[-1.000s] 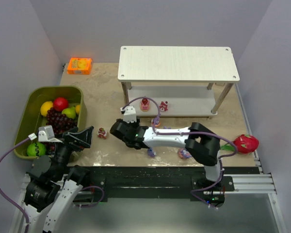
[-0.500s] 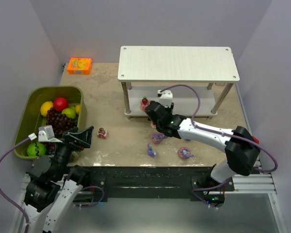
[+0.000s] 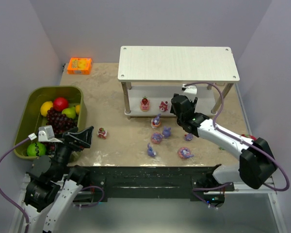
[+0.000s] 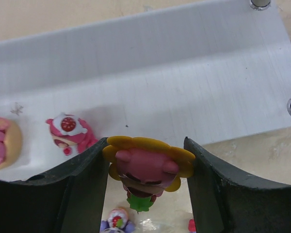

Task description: Place and organize the plastic toys onto the shelf

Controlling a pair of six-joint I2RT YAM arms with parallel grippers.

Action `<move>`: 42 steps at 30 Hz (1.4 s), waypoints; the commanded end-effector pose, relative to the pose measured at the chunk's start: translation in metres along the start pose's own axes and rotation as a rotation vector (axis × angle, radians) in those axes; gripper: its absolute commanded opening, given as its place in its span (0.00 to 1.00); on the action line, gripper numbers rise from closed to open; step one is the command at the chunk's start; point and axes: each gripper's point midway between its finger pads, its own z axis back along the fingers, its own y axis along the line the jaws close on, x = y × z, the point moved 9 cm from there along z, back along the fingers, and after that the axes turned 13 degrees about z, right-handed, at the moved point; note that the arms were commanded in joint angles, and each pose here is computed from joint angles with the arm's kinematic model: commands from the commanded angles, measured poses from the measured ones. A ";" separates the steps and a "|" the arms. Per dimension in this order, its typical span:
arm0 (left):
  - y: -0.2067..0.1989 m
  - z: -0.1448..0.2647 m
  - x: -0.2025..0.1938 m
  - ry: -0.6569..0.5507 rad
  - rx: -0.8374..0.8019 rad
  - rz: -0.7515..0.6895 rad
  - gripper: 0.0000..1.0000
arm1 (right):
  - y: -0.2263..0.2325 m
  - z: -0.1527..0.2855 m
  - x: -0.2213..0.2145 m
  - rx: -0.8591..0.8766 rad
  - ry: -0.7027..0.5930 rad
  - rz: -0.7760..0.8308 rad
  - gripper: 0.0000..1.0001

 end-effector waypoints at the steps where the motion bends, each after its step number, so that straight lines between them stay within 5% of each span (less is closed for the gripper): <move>1: -0.003 0.006 0.005 -0.035 -0.028 0.019 1.00 | -0.001 -0.017 0.000 0.020 -0.030 0.055 0.26; 16: -0.003 0.005 0.004 -0.030 -0.018 0.020 1.00 | 0.004 -0.064 -0.028 0.040 0.013 0.078 0.29; 29: -0.002 0.005 0.005 -0.034 -0.018 0.019 1.00 | 0.007 -0.076 -0.039 0.009 0.045 0.060 0.46; 42: -0.002 0.005 0.005 -0.034 -0.014 0.021 0.99 | -0.009 -0.062 -0.023 -0.055 -0.111 -0.048 0.45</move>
